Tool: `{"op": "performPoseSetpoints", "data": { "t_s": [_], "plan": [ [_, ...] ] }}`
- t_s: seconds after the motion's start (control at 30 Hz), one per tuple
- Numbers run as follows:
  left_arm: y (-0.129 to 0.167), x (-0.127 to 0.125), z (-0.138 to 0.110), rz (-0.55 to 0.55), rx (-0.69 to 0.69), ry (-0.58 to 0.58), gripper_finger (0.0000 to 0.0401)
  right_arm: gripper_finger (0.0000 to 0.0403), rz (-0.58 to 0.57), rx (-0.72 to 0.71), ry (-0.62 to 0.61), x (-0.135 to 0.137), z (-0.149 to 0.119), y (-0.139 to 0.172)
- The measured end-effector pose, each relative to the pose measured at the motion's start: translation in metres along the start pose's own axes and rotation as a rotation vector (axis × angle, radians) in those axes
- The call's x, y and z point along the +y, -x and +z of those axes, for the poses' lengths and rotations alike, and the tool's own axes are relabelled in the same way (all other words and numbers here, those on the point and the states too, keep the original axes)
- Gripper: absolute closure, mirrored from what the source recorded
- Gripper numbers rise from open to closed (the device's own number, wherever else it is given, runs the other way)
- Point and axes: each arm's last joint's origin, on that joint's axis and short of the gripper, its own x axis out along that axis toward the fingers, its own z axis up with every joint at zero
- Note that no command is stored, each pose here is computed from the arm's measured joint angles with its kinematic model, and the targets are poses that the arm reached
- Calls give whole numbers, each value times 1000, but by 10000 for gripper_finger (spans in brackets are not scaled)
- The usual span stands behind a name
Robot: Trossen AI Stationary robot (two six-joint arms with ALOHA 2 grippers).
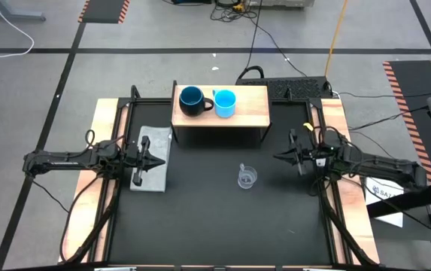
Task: Stack small to large cups/mugs on shelf
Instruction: Put the transparent cup on the shelf
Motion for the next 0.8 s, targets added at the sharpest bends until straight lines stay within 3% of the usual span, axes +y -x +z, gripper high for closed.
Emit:
{"op": "performPoseSetpoints", "data": {
  "t_s": [0.27, 0.43, 0.57, 0.8],
  "plan": [
    [0, 0, 0, 0, 0, -2, 400, 403, 66, -18, 45, 11, -4, -10],
    [0, 0, 0, -1, 2, -5, 399, 403, 100, -32, 49, 13, -22, -17],
    [0, 0, -1, -2, 6, -4, 399, 403, 57, -53, 48, 13, -24, -22],
    [0, 0, -1, -4, 7, -7, 399, 403, 45, 54, 39, 13, -37, -31]
  ]
}}
